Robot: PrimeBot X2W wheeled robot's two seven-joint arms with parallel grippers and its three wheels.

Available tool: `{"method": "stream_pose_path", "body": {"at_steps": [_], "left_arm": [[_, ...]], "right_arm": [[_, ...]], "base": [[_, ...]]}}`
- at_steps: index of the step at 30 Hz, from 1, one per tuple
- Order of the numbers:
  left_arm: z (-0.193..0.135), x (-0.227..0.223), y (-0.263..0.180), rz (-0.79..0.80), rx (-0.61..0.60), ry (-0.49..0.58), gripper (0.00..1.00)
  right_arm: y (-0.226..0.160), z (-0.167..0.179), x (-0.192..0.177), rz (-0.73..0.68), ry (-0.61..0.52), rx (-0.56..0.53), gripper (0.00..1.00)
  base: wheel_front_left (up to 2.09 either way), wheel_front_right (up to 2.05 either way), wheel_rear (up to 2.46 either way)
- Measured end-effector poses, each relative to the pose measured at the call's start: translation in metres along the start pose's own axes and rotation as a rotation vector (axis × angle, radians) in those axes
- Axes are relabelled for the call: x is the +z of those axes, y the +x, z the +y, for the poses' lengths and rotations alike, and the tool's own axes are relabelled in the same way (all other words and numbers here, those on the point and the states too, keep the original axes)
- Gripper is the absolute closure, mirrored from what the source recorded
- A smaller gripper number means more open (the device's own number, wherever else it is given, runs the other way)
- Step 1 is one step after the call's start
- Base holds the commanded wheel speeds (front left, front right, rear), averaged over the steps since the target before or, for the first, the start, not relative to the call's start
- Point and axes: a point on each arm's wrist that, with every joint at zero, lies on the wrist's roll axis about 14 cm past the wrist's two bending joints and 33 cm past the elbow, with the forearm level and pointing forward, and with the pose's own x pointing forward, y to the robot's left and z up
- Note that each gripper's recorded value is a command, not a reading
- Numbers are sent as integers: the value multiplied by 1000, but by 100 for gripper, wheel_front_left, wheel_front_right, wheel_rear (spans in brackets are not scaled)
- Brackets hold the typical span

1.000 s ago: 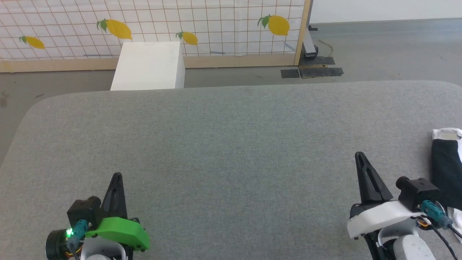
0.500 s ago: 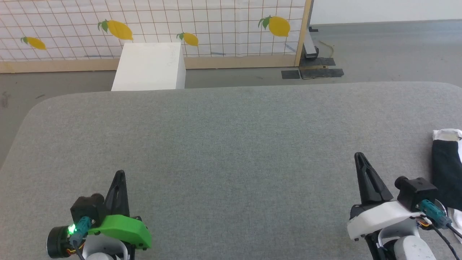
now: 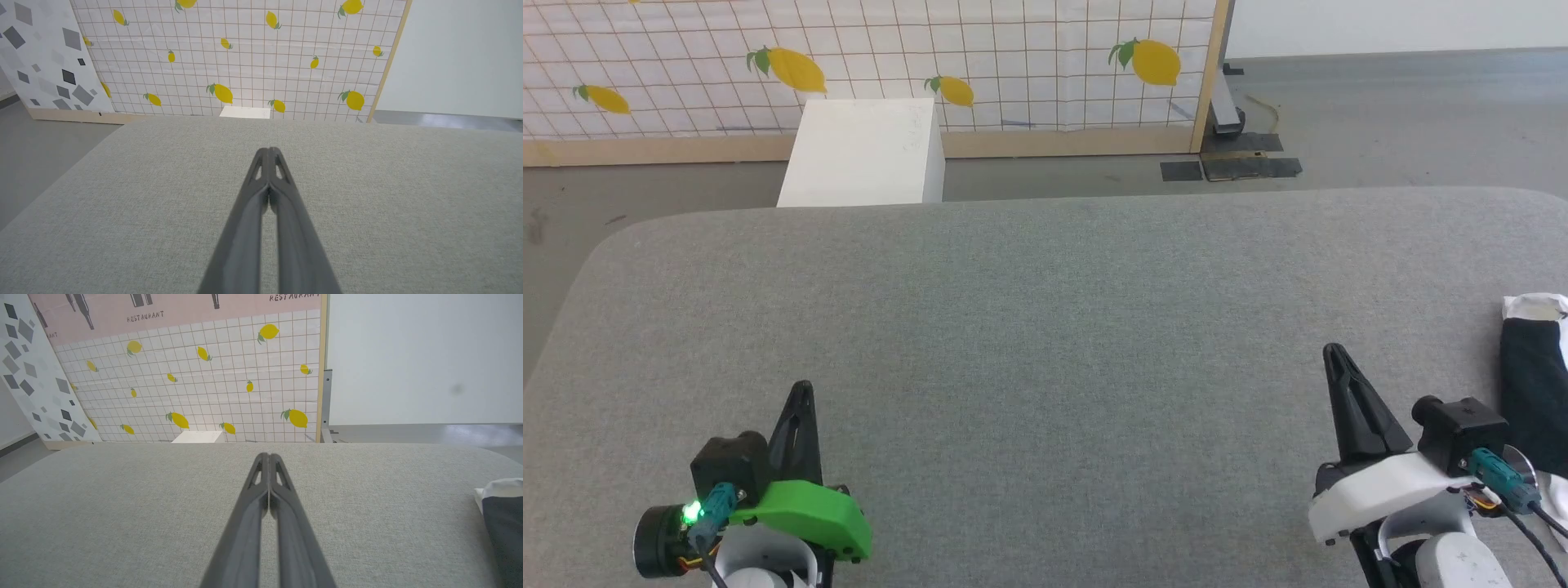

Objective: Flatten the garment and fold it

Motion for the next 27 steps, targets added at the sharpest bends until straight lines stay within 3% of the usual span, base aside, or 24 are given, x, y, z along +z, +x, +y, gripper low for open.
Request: {"method": "stream_pose_path", "body": {"at_steps": [27], "left_arm": [[-6, 6, -1, 12, -12, 40, 100]], "right_arm": [[-2, 4, 5, 19, -51, 14, 100]], "base": [[0, 0, 0]]}}
